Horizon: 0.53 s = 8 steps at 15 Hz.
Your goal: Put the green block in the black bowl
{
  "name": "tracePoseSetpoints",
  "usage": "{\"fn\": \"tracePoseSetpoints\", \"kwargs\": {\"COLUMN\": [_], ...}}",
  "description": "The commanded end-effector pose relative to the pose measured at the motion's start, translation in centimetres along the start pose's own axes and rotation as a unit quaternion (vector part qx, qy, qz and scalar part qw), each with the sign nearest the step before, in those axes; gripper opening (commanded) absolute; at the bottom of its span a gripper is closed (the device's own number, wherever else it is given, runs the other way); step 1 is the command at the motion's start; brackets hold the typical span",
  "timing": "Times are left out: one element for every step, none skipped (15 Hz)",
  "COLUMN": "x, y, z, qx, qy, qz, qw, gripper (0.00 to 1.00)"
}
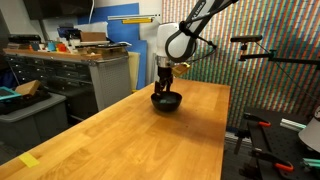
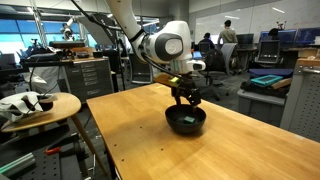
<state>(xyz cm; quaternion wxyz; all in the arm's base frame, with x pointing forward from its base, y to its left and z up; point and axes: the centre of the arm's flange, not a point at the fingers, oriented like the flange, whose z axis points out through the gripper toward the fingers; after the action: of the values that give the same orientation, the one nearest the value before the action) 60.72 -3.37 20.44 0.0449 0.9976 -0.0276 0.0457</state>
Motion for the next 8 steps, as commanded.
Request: {"fn": "tracePoseSetpoints", "kwargs": {"x": [0.1,0.1,0.2,0.3,0.4,0.6,1.0,1.4], "y": [0.0,0.0,0.0,-0.1,-0.1,0.0,0.0,-0.1], "z": [-4.3,-5.2,-6.3,-7.3,-8.2,-9.1,-10.1,-11.0], "qx": [0.008,0.008,0.008,0.008,0.008,0.010,0.015,0.023], "qy": [-0.008,-0.012,-0.018,-0.026,-0.033,-0.041,-0.052,-0.060], "qz": [0.006,0.007,0.005,0.006,0.006,0.007,0.007,0.011], "qw": [0.9999,0.9999,0.9998,0.9996,0.9994,0.9991,0.9985,0.9979], "gripper": [1.00,1.00,1.00,1.00,1.00,1.00,1.00,1.00]}}
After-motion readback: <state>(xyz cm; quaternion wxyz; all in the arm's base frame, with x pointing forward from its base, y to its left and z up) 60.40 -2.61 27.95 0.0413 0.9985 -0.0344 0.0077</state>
